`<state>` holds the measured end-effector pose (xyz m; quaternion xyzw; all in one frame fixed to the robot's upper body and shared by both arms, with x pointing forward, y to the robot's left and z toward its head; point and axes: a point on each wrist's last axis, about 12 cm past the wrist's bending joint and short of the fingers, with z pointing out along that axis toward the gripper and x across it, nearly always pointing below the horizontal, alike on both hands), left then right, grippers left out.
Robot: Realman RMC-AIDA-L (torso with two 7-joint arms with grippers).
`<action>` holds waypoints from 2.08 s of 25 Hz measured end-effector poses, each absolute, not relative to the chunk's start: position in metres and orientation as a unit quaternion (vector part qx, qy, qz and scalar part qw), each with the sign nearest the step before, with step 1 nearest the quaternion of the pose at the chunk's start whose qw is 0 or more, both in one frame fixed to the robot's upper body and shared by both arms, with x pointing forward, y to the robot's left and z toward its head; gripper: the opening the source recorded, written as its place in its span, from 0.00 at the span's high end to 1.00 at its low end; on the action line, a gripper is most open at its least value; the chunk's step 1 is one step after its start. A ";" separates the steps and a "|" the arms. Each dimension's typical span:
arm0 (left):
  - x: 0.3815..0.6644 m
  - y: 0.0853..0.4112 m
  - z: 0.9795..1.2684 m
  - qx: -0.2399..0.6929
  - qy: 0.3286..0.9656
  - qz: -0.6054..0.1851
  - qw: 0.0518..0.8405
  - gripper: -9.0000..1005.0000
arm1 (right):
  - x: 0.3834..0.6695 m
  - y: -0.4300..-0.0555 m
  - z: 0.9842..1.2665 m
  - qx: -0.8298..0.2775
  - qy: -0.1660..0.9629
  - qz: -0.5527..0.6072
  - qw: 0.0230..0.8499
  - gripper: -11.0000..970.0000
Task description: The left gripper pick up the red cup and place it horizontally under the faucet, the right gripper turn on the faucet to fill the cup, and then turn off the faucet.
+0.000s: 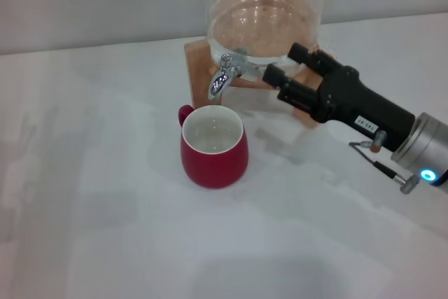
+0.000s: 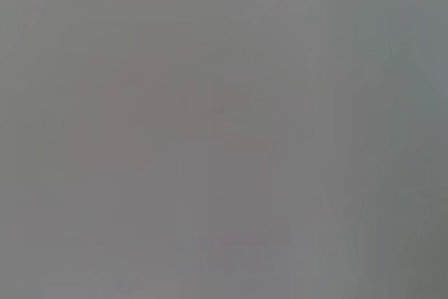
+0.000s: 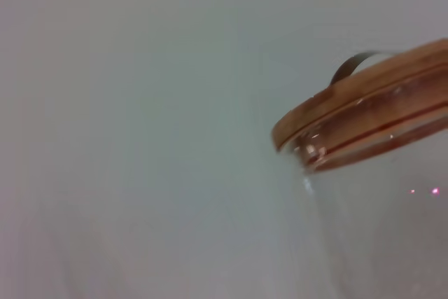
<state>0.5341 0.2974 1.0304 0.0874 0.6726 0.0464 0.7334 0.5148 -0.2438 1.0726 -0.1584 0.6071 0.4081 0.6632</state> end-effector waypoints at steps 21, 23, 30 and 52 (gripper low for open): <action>0.539 0.300 1.031 0.087 0.674 0.054 0.731 0.12 | 0.531 -0.284 1.084 -0.119 0.611 0.350 0.701 0.11; 0.539 0.302 1.031 0.084 0.674 0.055 0.731 0.12 | 0.533 -0.289 1.084 -0.112 0.612 0.341 0.705 0.11; 0.539 0.305 1.032 0.068 0.675 0.060 0.732 0.12 | 0.537 -0.314 1.087 -0.080 0.610 0.292 0.732 0.11; 0.536 0.324 1.034 -0.028 0.671 0.054 0.739 0.12 | 0.549 -0.354 1.088 -0.017 0.603 0.088 0.793 0.11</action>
